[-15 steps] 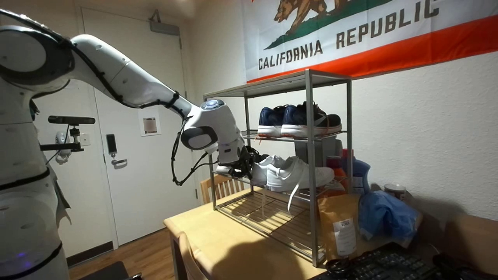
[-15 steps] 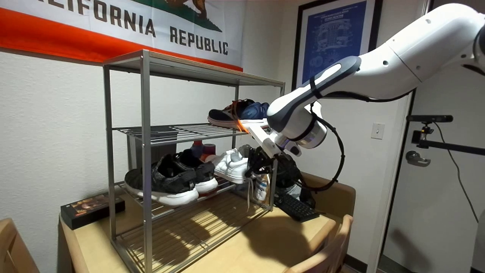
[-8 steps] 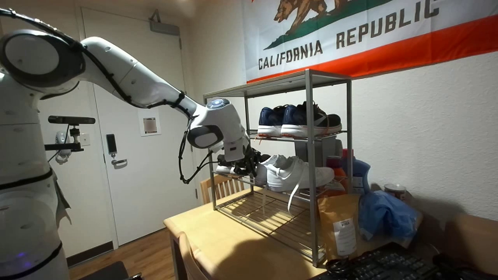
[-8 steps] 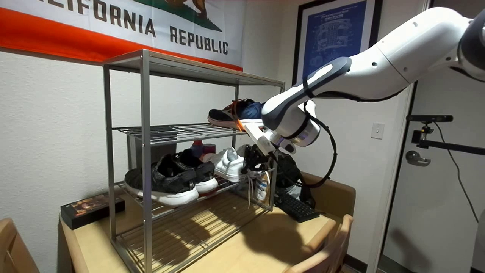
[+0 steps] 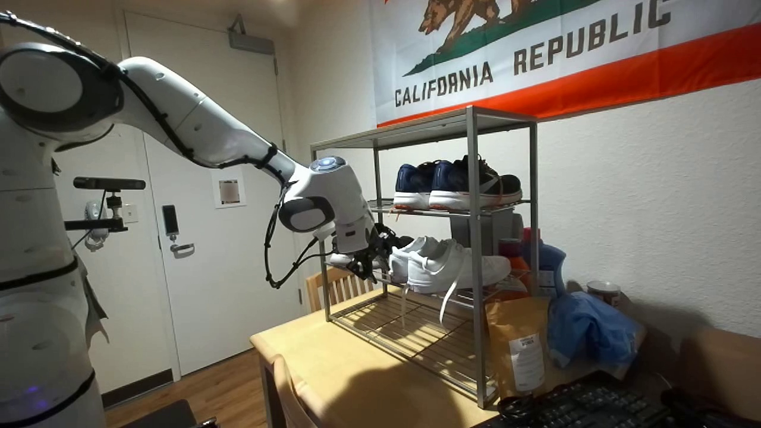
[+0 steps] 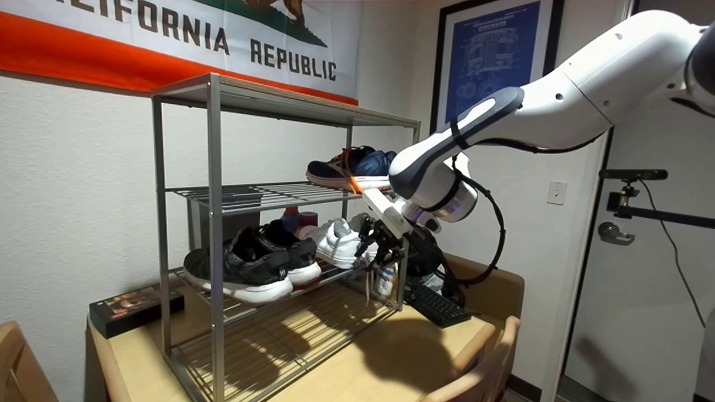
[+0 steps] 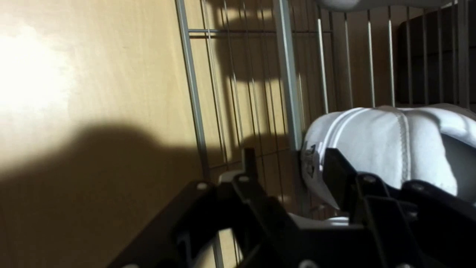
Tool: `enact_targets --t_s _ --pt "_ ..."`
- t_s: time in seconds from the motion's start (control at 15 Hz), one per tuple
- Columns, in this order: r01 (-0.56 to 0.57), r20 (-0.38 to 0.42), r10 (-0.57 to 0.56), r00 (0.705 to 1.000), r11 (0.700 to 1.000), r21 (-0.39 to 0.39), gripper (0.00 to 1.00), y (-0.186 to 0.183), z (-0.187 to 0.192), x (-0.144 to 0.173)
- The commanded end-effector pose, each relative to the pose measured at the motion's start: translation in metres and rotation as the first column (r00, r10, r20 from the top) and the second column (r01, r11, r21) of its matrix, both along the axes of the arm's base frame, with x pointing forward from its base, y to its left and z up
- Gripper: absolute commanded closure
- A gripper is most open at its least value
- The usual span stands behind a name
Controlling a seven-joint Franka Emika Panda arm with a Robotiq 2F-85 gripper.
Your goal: Pick up the white tennis shoe from the third shelf and place it on the second shelf
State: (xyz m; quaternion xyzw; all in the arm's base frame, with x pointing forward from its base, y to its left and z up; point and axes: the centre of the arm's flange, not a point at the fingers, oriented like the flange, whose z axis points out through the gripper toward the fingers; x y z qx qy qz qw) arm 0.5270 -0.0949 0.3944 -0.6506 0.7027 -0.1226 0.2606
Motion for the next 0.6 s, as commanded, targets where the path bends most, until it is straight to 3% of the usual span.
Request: enact_targets --t_s 0.0,0.13,0.2,0.4,0.47,0.53 --pt "-0.056 -0.011 0.056 0.998 0.998 -0.028 0.17 0.009 -0.005 -0.045" --pt "-0.080 -0.028 0.079 0.997 0.996 -0.034 0.02 0.010 -0.011 -0.063" --pt "-0.092 -0.032 0.091 0.995 0.995 -0.035 0.00 0.011 -0.013 -0.071" --pt "-0.143 -0.036 0.142 0.989 0.989 -0.035 0.00 0.012 -0.014 -0.097" --pt "-0.108 -0.047 0.106 0.993 0.993 -0.037 0.00 0.010 -0.023 -0.067" --pt "-0.111 -0.046 0.110 0.993 0.993 -0.038 0.00 0.011 -0.023 -0.072"
